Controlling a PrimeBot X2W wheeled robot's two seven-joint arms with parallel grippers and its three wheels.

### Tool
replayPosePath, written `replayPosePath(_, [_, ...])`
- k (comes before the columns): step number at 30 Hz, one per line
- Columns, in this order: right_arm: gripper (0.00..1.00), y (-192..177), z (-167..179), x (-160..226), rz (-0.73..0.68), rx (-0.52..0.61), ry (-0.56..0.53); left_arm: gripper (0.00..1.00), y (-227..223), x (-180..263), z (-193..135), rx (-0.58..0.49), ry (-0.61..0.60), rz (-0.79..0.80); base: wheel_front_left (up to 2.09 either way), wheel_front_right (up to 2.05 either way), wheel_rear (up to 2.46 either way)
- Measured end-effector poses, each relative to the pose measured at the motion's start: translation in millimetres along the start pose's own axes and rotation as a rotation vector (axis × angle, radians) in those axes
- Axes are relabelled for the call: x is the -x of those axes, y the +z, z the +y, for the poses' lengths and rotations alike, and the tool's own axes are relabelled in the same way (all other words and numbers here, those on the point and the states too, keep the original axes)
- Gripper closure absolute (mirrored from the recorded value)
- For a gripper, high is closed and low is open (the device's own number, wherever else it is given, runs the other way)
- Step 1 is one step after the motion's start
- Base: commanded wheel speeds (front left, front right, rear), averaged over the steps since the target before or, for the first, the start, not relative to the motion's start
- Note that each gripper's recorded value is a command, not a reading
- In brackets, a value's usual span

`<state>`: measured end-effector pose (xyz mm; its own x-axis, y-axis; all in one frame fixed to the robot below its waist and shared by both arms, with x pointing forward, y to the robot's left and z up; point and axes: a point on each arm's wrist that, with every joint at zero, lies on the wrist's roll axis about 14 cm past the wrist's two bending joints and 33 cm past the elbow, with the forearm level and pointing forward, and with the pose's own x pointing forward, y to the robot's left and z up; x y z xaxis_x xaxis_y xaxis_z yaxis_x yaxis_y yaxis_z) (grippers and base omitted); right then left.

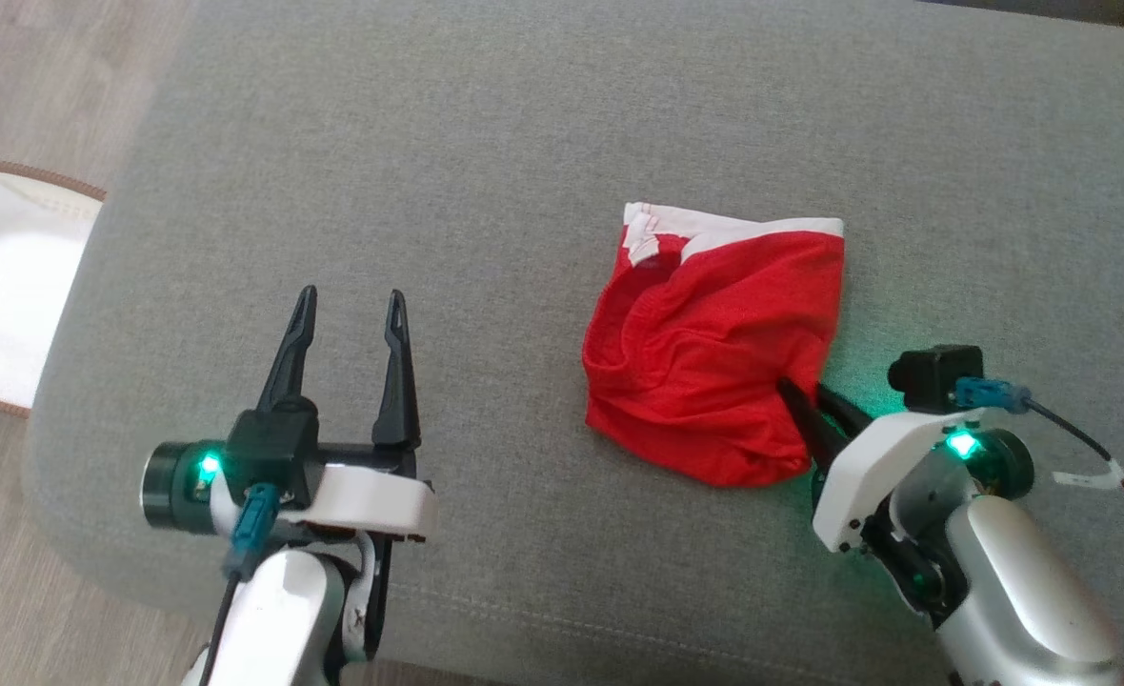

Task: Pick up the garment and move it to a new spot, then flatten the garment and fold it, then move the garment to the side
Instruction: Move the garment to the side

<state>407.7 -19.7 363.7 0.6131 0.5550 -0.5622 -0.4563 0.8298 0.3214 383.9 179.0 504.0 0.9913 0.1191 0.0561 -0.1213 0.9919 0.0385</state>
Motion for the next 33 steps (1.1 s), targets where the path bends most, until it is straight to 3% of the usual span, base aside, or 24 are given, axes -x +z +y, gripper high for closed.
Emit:
replayPosePath(9, [1.00,-0.2,-9.6,14.2,-0.002,0.050,-0.022,0.00,0.4,-10.2,-17.6,0.009,-0.057,-0.014,0.00,0.00,0.00])
replayPosePath(16, [1.00,-15.1,-49.1,56.8,0.007,0.094,-0.138,0.00,-1.2,-22.1,-66.0,0.035,-0.209,-0.025,0.00,0.00,0.00])
replayPosePath(24, [1.00,-32.2,-108.7,119.4,0.024,0.105,-0.326,0.00,6.2,-39.4,-148.6,0.078,-0.451,-0.074,0.00,0.00,0.00])
replayPosePath(29, [1.00,-10.1,-158.2,153.3,-0.041,0.117,-0.468,0.00,6.7,-43.3,-196.3,0.104,-0.582,-0.090,0.00,0.00,0.00])
replayPosePath(33, [1.00,8.7,-206.9,179.0,-0.071,0.125,-0.593,0.00,-3.1,-50.4,-216.3,0.121,-0.631,-0.078,0.00,0.00,0.00])
